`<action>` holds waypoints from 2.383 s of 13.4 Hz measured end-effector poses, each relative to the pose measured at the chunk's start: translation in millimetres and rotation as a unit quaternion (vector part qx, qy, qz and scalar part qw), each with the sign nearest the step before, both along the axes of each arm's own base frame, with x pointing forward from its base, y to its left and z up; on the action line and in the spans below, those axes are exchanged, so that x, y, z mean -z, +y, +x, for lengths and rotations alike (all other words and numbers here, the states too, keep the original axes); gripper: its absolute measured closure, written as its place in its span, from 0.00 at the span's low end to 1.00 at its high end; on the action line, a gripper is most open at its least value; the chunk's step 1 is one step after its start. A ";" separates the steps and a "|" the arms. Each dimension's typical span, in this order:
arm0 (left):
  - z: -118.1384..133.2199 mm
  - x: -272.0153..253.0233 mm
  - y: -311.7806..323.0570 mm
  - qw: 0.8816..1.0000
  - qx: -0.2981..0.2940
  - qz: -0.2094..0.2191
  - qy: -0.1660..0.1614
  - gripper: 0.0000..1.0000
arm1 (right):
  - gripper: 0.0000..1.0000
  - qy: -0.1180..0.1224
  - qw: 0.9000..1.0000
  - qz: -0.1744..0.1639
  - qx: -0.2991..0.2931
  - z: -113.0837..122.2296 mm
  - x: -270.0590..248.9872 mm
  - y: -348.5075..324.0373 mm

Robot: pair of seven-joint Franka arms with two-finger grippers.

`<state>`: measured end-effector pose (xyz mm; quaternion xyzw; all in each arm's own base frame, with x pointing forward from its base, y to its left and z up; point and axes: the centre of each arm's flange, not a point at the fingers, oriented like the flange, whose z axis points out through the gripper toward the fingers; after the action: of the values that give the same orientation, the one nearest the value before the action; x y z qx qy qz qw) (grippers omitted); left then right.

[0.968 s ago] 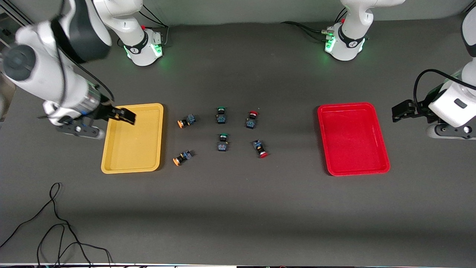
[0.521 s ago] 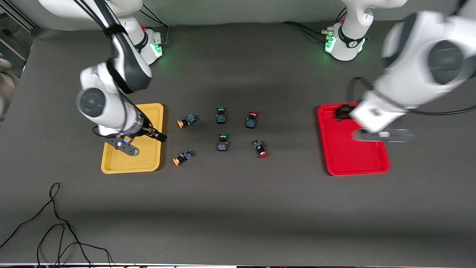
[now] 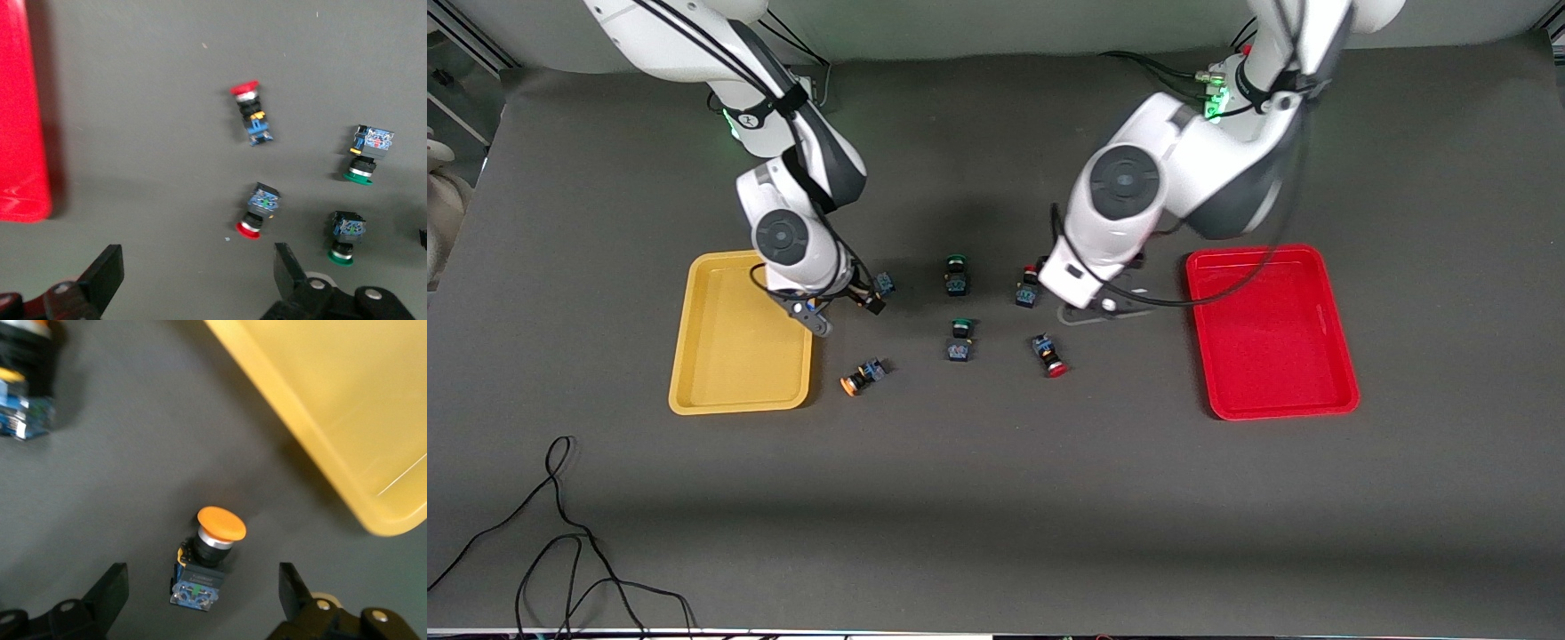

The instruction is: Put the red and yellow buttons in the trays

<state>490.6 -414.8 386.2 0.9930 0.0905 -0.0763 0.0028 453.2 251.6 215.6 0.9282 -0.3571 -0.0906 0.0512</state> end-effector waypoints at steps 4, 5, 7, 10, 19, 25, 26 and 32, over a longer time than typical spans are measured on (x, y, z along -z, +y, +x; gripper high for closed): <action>-65.1 68.1 -45.0 0.999 -0.017 -0.022 -0.036 0.00 | 0.00 -0.001 1.000 -0.001 0.022 -9.8 38.1 8.5; -79.0 84.2 -49.0 0.999 -0.013 -0.026 -0.041 0.00 | 0.00 0.000 1.000 -0.001 0.025 -11.2 44.7 8.2; -96.3 113.0 -50.4 0.998 -0.003 -0.032 -0.051 0.00 | 0.07 0.004 1.000 -0.003 0.026 -14.4 50.4 8.2; -114.1 160.7 -54.1 0.996 0.049 -0.016 -0.075 0.00 | 0.26 0.003 1.000 -0.003 0.026 -14.1 49.4 8.5; -91.9 180.2 -64.4 0.984 0.122 -0.018 -0.130 0.00 | 0.60 0.004 1.000 -0.008 0.004 17.6 -56.9 -17.2; -92.6 196.2 -64.8 0.981 0.151 -0.012 -0.124 0.11 | 0.60 -0.004 0.997 0.035 -0.070 38.2 -152.9 -193.7; -93.0 198.5 -64.8 0.980 0.154 -0.012 -0.123 0.17 | 0.60 -0.003 0.997 0.039 -0.072 34.4 -135.1 -212.3; -92.2 201.1 -66.3 0.980 0.159 -0.013 -0.123 0.59 | 0.60 0.000 0.995 0.028 -0.100 -1.7 2.2 -244.1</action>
<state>398.3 -481.2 185.1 0.9964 -0.0702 0.0458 0.0146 451.5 7.6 213.4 0.9603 -0.2599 -0.0951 0.0341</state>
